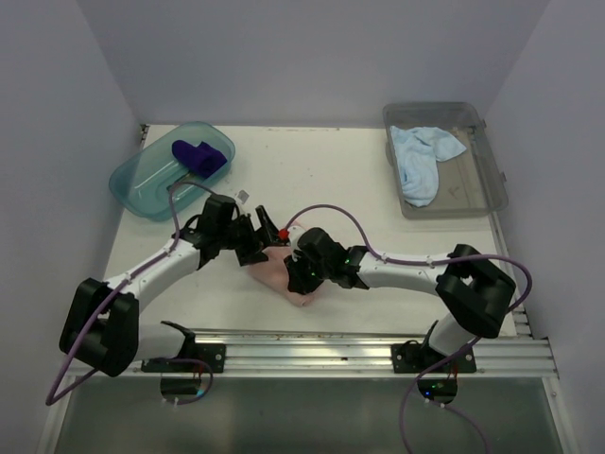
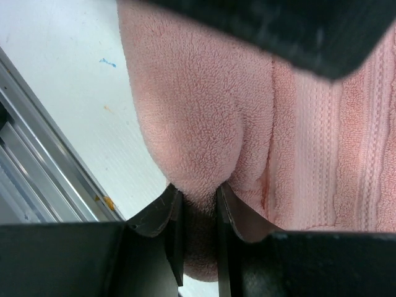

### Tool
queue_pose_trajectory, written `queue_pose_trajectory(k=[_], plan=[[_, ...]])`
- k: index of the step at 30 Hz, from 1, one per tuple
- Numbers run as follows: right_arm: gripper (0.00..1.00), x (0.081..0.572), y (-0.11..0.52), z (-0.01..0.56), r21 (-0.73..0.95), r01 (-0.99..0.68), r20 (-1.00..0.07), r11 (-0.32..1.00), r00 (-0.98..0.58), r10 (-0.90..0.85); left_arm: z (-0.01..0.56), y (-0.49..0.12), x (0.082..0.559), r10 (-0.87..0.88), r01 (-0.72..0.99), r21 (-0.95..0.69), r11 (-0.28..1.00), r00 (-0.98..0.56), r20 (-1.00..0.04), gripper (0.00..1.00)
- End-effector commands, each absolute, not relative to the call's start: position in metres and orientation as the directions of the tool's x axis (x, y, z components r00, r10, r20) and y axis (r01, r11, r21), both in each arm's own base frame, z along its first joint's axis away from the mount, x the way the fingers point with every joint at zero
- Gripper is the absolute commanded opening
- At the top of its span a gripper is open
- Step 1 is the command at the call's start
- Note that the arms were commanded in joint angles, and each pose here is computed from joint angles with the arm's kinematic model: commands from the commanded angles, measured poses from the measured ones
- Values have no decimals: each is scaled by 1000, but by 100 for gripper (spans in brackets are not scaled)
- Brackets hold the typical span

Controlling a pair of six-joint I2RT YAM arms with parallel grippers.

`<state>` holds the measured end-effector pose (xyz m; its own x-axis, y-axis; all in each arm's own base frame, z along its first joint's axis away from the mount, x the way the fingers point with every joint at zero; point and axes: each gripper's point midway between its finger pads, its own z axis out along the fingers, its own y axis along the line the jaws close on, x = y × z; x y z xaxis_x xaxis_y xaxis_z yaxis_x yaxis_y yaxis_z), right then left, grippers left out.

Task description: Roll the towels

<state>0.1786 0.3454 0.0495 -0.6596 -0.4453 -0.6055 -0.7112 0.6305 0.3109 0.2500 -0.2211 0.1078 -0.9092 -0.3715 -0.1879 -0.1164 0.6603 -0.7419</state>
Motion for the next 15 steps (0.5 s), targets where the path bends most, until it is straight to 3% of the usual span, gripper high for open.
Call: queue_pose_trajectory(k=[1,8,15], plan=[[0,166,323,29,295,-673,-515,678,-710,-480,101,-206,259,-431,-165,-717,677,-878,-206,93],[0,163,323,32,321,-650,-511,689,-731,-452,113,-194,280,-507,-217,-702,678,-830,-233,80],[0,156,341,42,442,-619,-485,649,-774,-408,132,-164,277,-598,-275,-659,700,-731,-329,79]])
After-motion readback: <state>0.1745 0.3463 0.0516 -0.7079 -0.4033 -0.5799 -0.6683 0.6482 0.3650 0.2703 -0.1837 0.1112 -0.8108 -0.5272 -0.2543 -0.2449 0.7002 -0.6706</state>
